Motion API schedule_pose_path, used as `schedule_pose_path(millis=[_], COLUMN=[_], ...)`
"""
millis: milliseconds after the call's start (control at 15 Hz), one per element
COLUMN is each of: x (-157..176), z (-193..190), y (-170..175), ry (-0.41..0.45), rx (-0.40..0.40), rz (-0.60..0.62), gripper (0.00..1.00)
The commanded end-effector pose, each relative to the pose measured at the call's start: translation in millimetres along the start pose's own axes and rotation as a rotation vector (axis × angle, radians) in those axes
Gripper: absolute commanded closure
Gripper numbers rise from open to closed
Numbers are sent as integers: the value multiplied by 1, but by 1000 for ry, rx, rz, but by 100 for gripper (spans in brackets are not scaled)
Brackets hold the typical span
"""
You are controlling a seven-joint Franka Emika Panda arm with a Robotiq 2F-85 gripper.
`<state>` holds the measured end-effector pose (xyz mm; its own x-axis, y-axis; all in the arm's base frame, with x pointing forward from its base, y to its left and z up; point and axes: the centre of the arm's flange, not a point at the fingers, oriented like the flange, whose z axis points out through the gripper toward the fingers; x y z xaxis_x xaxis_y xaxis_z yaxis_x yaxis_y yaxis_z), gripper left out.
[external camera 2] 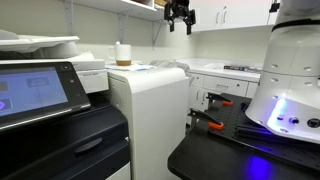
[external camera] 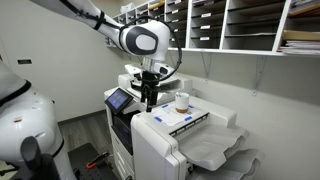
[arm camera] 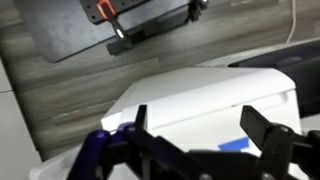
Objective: Remove the marker from the mug and put it on the copier
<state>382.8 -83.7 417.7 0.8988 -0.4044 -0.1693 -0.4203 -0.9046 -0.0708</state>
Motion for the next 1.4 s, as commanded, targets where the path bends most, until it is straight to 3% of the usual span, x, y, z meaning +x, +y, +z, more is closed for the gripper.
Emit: schedule_pose_path(millis=[0, 600, 800, 933, 1133, 1333], x=[56, 170, 194, 207, 223, 234], z=[-11, -48, -44, -38, -25, -9], y=[-29, -69, -85, -93, -101, -109], ry=[62, 238, 276, 301, 319, 294], rx=[119, 391, 454, 489, 520, 535], rz=[161, 582, 728, 826, 981, 1135], gripper=[0, 0, 32, 43, 48, 45])
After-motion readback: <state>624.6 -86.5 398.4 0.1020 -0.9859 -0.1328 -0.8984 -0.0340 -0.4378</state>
